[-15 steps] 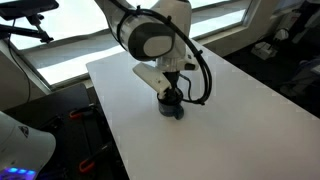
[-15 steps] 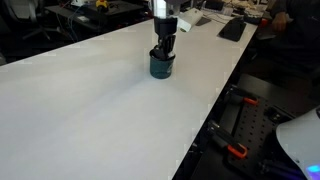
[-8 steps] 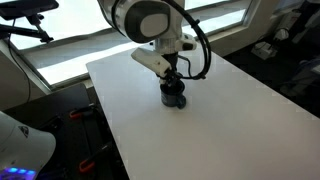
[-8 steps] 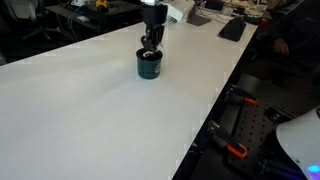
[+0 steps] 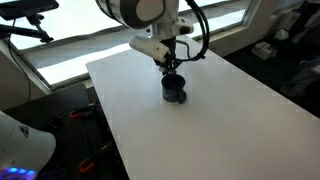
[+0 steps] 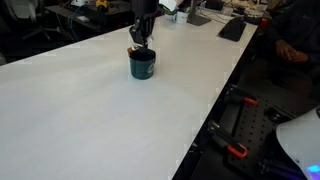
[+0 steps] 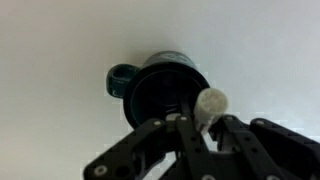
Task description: Remove the marker from the cup
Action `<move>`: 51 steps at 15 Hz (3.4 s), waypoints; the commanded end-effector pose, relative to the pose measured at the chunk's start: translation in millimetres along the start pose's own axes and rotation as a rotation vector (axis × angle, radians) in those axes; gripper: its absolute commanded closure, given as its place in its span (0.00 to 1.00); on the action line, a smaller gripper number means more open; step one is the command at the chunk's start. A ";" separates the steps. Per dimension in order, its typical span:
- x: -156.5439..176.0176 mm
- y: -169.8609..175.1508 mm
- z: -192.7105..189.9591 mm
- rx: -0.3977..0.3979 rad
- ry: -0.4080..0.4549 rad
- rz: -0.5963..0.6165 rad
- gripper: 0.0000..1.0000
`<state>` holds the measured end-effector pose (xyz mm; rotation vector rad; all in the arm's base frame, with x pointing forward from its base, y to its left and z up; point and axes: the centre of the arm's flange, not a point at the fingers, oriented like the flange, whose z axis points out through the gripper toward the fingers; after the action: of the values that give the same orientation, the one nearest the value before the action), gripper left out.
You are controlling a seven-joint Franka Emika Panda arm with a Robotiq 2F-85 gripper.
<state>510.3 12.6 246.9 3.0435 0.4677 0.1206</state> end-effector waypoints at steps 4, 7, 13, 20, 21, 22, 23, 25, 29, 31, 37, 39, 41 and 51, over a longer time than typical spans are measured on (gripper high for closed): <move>4.3 1.6 -21.6 -0.026 0.061 0.006 0.95; 2.7 18.8 -19.6 -0.049 0.069 0.043 0.95; -9.9 79.6 -19.3 -0.143 0.112 0.192 0.95; -28.5 132.3 -3.8 -0.240 0.084 0.328 0.95; -32.8 137.8 1.7 -0.248 0.072 0.345 0.95; -36.8 140.9 8.0 -0.253 0.060 0.359 0.95; -42.1 143.0 16.5 -0.253 0.043 0.371 0.95; -50.2 147.0 31.2 -0.259 0.013 0.389 0.95; -65.8 157.3 61.3 -0.261 -0.036 0.420 0.95; -74.0 162.9 76.2 -0.262 -0.059 0.423 0.95; -82.6 165.1 104.4 -0.263 -0.101 0.430 0.54; -88.5 166.3 101.5 -0.251 -0.117 0.416 0.65; -86.8 165.8 103.9 -0.253 -0.119 0.413 0.54; -85.5 167.2 103.5 -0.255 -0.117 0.413 0.54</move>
<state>487.7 -177.4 149.9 2.8255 -0.1765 0.0176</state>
